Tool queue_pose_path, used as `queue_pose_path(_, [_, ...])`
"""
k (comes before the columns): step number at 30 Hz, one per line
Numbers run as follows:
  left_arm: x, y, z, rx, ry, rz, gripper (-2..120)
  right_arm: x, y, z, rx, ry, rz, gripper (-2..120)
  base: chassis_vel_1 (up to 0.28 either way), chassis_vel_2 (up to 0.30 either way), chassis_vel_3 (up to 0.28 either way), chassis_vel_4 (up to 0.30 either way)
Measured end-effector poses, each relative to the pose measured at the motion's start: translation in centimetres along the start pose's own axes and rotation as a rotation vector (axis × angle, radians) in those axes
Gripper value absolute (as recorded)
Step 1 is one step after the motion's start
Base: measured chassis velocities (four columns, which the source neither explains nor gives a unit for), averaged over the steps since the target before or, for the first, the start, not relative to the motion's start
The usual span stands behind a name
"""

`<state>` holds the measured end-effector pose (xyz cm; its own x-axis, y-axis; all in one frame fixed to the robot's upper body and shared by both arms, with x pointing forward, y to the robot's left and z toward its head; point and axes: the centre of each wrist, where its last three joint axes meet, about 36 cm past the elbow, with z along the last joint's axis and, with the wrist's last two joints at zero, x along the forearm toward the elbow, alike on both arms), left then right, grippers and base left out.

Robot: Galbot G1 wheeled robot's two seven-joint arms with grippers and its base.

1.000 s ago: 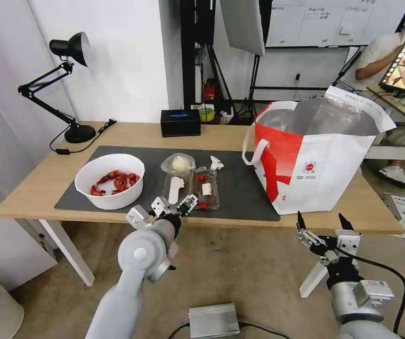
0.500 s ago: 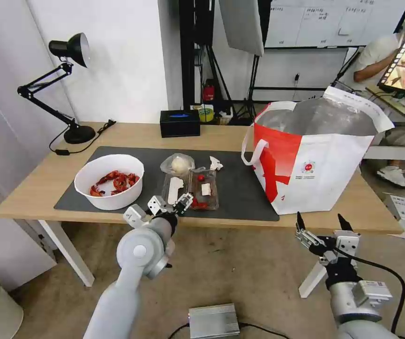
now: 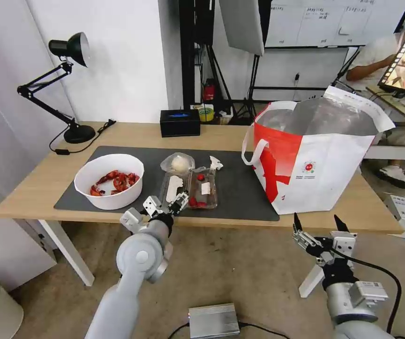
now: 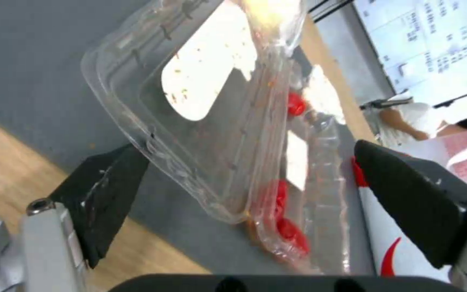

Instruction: Pick up the trash from the table and place it into the takeout bag.

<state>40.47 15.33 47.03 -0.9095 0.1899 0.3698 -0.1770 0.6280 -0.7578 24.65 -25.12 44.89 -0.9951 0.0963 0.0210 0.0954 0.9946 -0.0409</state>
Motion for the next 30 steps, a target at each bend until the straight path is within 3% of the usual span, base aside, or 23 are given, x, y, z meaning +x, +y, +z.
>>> queue_pose_path(12, [0.7,-0.2,0.8,-0.04,-0.047,0.13,100,0.0,0.0,0.2,-0.001,0.001,0.002,100,0.0,0.0,0.0,0.0])
queue_pose_path(20, [0.6,-0.6,1.8,-0.109,-0.074,0.223,100,0.0,0.0,0.3,-0.006,0.003,0.006,100,0.0,0.0,0.0,0.0])
queue_pose_path(27, [0.4,-1.0,3.0,-0.212,-0.109,0.293,100,0.0,0.1,0.3,-0.026,0.004,0.009,100,0.0,0.0,0.0,0.0])
queue_pose_path(30, [0.0,-0.2,3.9,-0.343,-0.15,0.322,93,0.0,0.1,0.3,-0.039,0.003,0.012,100,0.0,0.0,0.0,0.0])
